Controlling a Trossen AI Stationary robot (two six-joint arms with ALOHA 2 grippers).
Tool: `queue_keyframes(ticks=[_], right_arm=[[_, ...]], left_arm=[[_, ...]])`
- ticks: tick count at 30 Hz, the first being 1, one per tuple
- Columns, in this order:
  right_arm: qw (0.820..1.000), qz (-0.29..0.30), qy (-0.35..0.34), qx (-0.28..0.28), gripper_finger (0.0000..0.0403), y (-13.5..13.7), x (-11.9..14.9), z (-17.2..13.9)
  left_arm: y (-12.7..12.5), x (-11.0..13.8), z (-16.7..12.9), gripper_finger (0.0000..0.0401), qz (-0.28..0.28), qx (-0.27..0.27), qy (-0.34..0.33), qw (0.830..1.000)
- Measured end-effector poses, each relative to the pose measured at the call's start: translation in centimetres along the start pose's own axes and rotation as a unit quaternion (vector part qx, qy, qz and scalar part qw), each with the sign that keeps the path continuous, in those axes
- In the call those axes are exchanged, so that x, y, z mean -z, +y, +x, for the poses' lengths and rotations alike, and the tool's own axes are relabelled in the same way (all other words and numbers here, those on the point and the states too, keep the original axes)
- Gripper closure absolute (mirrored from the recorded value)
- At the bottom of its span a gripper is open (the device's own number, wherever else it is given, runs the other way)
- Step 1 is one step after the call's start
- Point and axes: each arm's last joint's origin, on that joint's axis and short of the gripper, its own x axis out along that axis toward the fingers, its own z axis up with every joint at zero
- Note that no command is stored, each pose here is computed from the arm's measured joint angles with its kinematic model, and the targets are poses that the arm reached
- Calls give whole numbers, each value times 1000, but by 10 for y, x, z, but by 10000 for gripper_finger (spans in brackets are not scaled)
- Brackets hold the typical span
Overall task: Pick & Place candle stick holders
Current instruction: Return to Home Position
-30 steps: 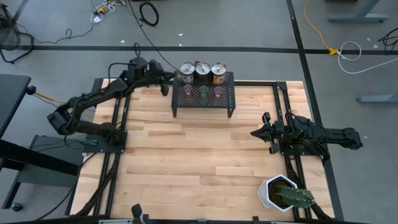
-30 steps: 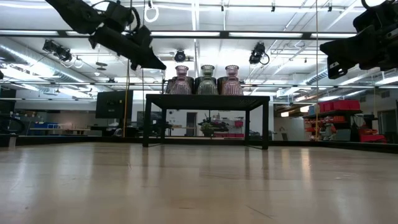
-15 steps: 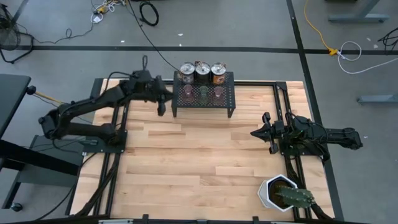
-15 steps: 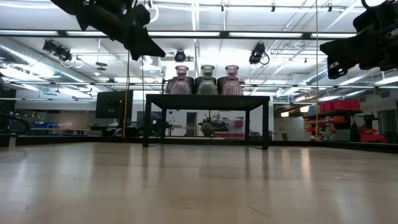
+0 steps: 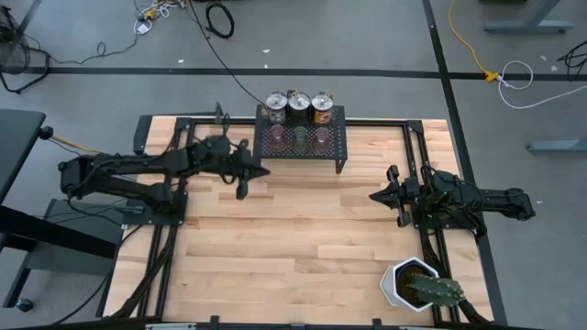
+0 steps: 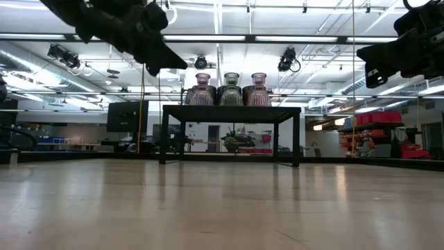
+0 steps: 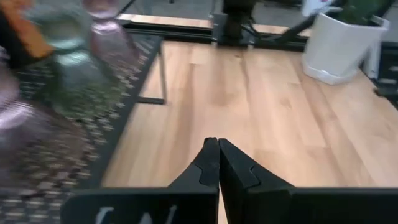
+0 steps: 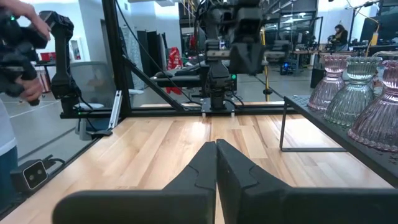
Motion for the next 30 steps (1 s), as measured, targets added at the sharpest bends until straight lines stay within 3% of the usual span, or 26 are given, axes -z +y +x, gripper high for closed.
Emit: queue_keyframes(ticks=[11, 30], right_arm=[[1000, 0, 0, 0, 394, 0, 0, 0], [1000, 0, 0, 0, 394, 0, 0, 0]], left_arm=[[-32, 36, 4, 401, 22, 38, -28, 999], [-59, 104, -34, 401, 16, 101, -78, 992]])
